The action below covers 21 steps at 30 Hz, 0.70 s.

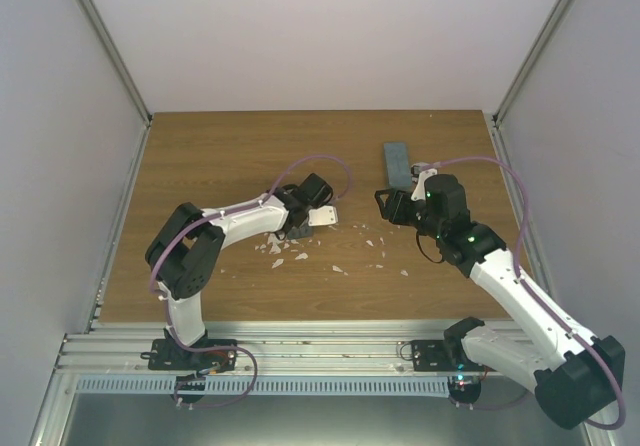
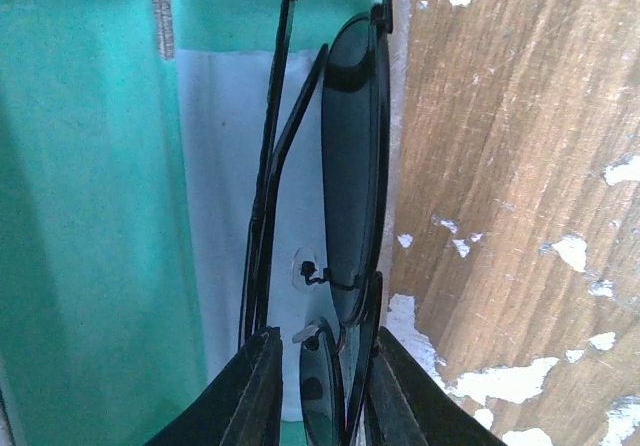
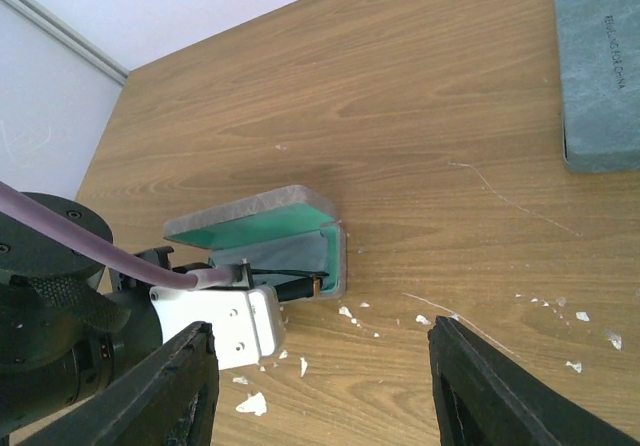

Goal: Organize the sunglasses
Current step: Place the sunglasses in the sunglasses case.

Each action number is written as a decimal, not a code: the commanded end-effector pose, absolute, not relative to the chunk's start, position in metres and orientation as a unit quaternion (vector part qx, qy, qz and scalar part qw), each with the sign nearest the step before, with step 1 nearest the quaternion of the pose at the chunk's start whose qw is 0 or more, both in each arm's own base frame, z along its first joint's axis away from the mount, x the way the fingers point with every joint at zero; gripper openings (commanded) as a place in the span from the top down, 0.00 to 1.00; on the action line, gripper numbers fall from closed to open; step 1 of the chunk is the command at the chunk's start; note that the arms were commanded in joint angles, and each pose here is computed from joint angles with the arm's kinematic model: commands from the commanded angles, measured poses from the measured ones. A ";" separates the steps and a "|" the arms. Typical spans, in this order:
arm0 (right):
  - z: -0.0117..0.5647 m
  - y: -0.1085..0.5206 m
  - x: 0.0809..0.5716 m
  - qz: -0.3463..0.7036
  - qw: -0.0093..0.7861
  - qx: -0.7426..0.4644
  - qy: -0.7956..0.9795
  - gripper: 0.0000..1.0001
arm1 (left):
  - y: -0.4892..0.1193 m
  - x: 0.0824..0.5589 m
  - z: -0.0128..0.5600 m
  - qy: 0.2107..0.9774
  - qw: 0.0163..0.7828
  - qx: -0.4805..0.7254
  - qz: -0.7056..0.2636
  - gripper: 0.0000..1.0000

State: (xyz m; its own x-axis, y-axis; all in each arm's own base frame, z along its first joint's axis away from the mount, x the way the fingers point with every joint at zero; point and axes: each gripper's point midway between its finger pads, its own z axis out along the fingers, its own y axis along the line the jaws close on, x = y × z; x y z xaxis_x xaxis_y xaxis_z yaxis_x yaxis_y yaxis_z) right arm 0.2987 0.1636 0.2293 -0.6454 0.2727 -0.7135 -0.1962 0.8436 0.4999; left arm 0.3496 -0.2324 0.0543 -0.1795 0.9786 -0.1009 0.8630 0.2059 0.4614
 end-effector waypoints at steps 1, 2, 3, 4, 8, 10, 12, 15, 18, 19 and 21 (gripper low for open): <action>0.224 0.163 0.299 0.282 0.415 0.027 0.865 0.42 | -0.240 0.370 0.080 0.757 0.237 0.589 0.158 0.75; 0.225 0.163 0.300 0.282 0.415 0.028 0.865 0.42 | -0.240 0.371 0.081 0.757 0.239 0.587 0.158 0.75; 0.224 0.163 0.299 0.283 0.414 0.028 0.865 0.42 | -0.241 0.372 0.083 0.757 0.242 0.586 0.158 0.75; 0.223 0.164 0.299 0.283 0.413 0.028 0.865 0.42 | -0.241 0.374 0.084 0.757 0.244 0.585 0.157 0.75; 0.223 0.165 0.299 0.284 0.412 0.026 0.865 0.42 | -0.242 0.380 0.094 0.760 0.256 0.577 0.155 0.73; 0.223 0.165 0.299 0.285 0.412 0.026 0.865 0.42 | -0.242 0.383 0.098 0.762 0.263 0.572 0.153 0.72; 0.222 0.165 0.300 0.284 0.411 0.026 0.866 0.43 | -0.241 0.386 0.100 0.764 0.266 0.568 0.151 0.71; 0.220 0.166 0.300 0.284 0.408 0.025 0.867 0.43 | -0.239 0.388 0.100 0.770 0.268 0.561 0.145 0.71; 0.217 0.167 0.300 0.283 0.405 0.023 0.869 0.43 | -0.237 0.388 0.099 0.775 0.270 0.556 0.137 0.71; 0.216 0.167 0.300 0.283 0.404 0.023 0.869 0.43 | -0.238 0.388 0.101 0.776 0.272 0.553 0.133 0.71; 0.213 0.168 0.301 0.283 0.401 0.022 0.871 0.43 | -0.238 0.388 0.104 0.777 0.278 0.550 0.126 0.71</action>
